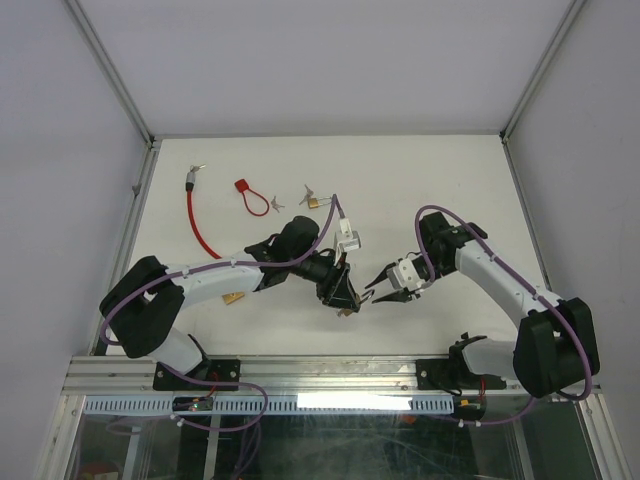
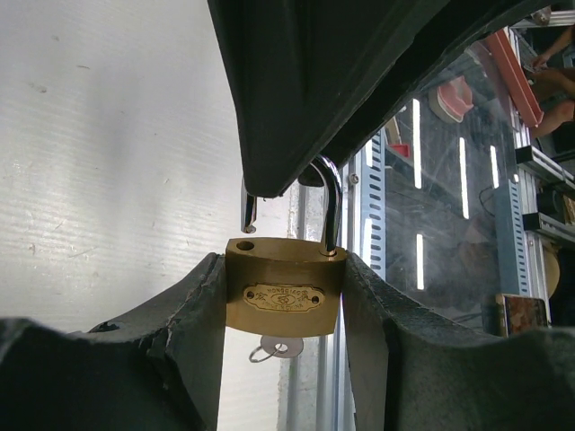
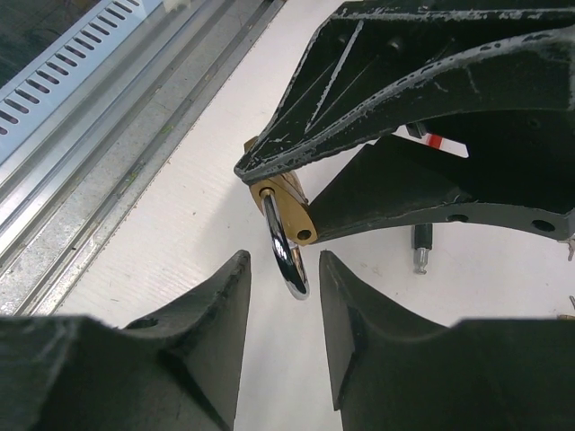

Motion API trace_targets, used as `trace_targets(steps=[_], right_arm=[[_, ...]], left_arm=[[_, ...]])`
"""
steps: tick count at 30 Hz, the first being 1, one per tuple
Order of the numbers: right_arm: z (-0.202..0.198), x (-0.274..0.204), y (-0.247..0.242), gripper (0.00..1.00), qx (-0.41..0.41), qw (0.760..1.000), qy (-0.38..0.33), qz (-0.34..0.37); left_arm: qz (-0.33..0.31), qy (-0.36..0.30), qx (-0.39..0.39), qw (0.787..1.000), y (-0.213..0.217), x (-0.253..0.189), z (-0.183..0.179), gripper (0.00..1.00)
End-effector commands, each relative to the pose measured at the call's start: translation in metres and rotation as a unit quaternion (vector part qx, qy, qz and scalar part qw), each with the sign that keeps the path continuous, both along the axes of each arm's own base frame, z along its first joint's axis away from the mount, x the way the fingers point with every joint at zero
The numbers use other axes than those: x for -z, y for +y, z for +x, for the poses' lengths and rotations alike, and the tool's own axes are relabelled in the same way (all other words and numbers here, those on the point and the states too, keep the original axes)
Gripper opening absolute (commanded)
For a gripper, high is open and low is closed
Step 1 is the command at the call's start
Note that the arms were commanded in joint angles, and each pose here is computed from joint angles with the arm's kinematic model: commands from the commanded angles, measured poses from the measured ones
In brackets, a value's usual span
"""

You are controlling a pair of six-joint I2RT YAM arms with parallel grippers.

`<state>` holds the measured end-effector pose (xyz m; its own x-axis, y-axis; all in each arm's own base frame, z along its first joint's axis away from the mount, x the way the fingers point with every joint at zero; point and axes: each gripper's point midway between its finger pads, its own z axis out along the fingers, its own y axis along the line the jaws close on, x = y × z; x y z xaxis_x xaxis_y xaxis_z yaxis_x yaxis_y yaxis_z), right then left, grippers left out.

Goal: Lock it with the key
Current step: Pick up the lock from the center of the board.

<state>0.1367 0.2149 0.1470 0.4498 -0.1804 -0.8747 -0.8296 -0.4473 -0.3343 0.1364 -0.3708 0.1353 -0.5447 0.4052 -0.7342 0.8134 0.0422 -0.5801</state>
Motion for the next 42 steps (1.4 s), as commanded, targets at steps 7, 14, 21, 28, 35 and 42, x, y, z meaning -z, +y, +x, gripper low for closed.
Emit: trace_targets(steps=[7,14,21,28,35,42], right_arm=[[0.000,-0.009,0.007,0.33,-0.002,1.000,0.000,0.022],[-0.002,-0.012,0.008,0.23,-0.006,1.000,0.004,0.027],[-0.004,-0.016,0.009,0.06,-0.007,0.999,0.007,0.032],[-0.003,-0.024,0.009,0.00,0.001,0.999,0.028,0.026],[0.008,-0.045,0.009,0.00,0.046,0.995,0.086,0.016],[0.019,-0.054,0.007,0.00,0.088,0.987,0.131,0.006]], left_arm=[[-0.065,-0.026,0.030,0.997,-0.008,-0.032,-0.003,0.09],[-0.069,-0.026,0.029,0.997,-0.008,-0.034,-0.003,0.09],[-0.068,-0.021,0.025,0.997,-0.007,-0.032,-0.001,0.11],[-0.068,-0.012,0.000,0.998,-0.002,-0.034,0.007,0.34],[-0.083,-0.047,-0.058,0.994,0.010,-0.048,0.020,0.63],[-0.118,-0.128,-0.174,0.969,0.032,-0.072,0.048,0.68]])
